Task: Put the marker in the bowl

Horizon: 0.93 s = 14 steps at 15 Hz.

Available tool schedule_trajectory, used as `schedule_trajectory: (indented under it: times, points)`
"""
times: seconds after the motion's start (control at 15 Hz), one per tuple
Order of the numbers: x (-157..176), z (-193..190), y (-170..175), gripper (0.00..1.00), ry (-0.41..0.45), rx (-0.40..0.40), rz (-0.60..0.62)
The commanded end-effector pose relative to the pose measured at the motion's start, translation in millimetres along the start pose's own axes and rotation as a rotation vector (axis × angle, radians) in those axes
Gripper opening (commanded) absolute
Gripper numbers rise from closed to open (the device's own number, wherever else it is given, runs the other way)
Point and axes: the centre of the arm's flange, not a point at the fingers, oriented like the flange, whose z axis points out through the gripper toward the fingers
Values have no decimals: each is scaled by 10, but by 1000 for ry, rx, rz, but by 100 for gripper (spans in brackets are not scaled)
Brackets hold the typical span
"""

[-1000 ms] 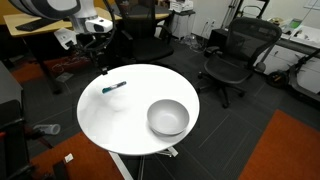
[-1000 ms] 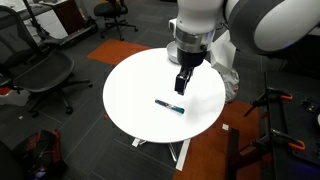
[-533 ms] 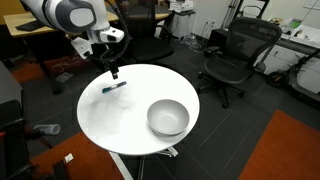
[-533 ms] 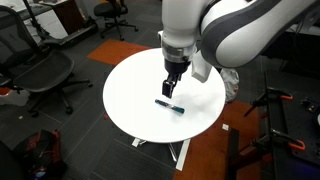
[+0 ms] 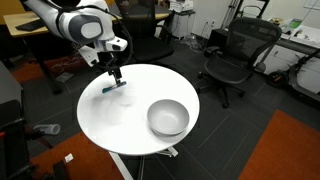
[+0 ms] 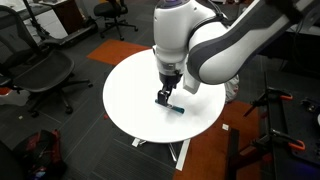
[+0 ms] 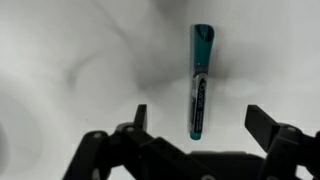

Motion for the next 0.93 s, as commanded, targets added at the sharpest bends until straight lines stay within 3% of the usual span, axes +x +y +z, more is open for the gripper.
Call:
schedule_trajectory:
  times: [0.0, 0.53, 0.6, 0.67, 0.87]
  points:
    - [99, 178, -50, 100, 1, 8, 22]
    - [163, 442, -29, 100, -27, 23, 57]
    - [168, 462, -32, 97, -29, 25, 58]
    - [171, 480, -37, 74, -29, 26, 58]
    - [179, 516, -42, 62, -32, 25, 60]
